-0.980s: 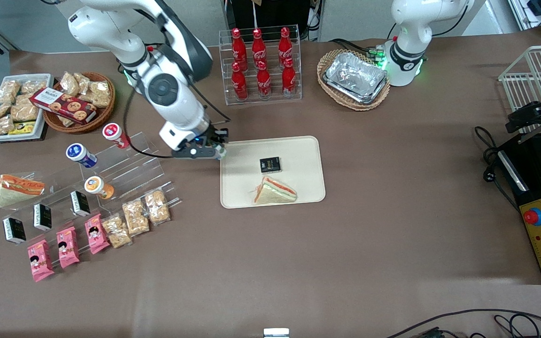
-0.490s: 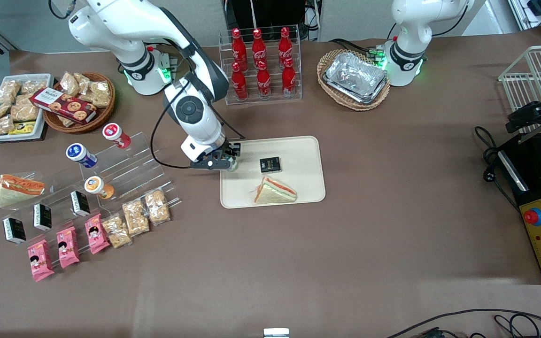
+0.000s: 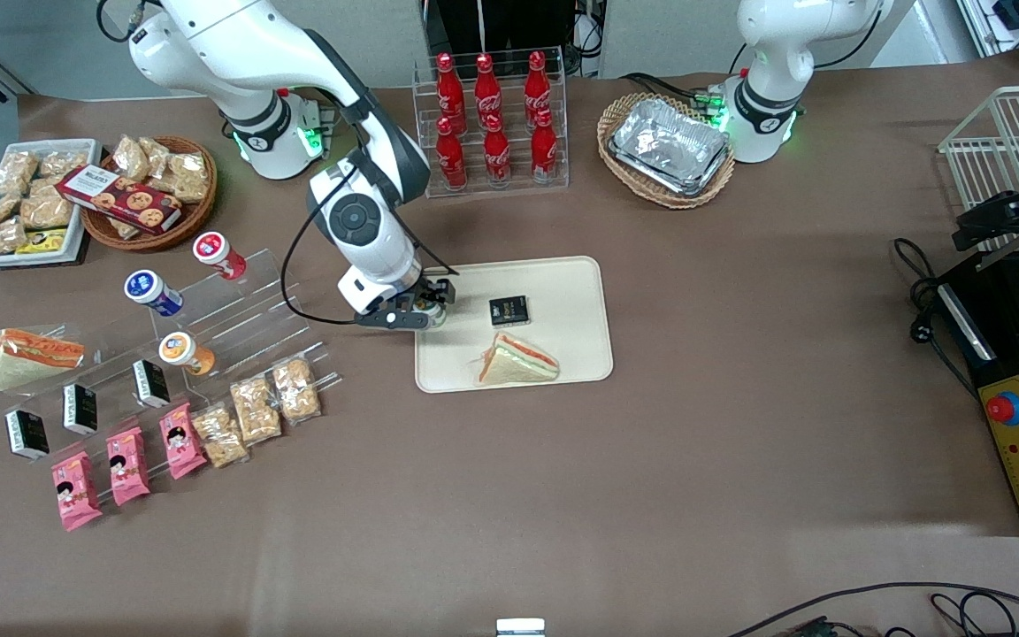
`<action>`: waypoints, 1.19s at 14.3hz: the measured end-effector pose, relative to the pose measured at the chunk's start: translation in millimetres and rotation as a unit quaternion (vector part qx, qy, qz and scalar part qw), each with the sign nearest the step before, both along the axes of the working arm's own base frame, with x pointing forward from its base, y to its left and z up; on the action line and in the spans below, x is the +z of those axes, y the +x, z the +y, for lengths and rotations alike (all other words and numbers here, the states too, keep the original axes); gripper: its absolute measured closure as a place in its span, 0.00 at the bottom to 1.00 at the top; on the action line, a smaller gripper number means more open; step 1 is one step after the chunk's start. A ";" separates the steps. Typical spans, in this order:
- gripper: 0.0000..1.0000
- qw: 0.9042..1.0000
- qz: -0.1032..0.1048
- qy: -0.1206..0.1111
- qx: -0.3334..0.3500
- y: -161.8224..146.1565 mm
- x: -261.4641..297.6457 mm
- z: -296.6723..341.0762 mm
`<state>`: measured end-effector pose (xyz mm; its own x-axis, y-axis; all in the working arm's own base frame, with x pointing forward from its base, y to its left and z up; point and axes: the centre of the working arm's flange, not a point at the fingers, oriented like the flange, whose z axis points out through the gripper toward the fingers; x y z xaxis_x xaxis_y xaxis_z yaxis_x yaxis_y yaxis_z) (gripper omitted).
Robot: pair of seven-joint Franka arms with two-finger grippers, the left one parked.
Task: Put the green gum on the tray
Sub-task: 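Open the right gripper and withdraw it back toward the rack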
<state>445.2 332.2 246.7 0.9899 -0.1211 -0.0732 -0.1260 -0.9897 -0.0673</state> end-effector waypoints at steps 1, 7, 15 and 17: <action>0.01 1.000 -0.005 0.004 -0.009 7.8 6.8 -6.9; 0.00 1.000 0.002 0.023 -0.019 67.2 116.6 -152.3; 0.00 0.999 -0.008 0.042 -0.001 90.6 257.9 -328.8; 0.00 1.000 -0.016 0.024 0.012 96.3 300.2 -343.5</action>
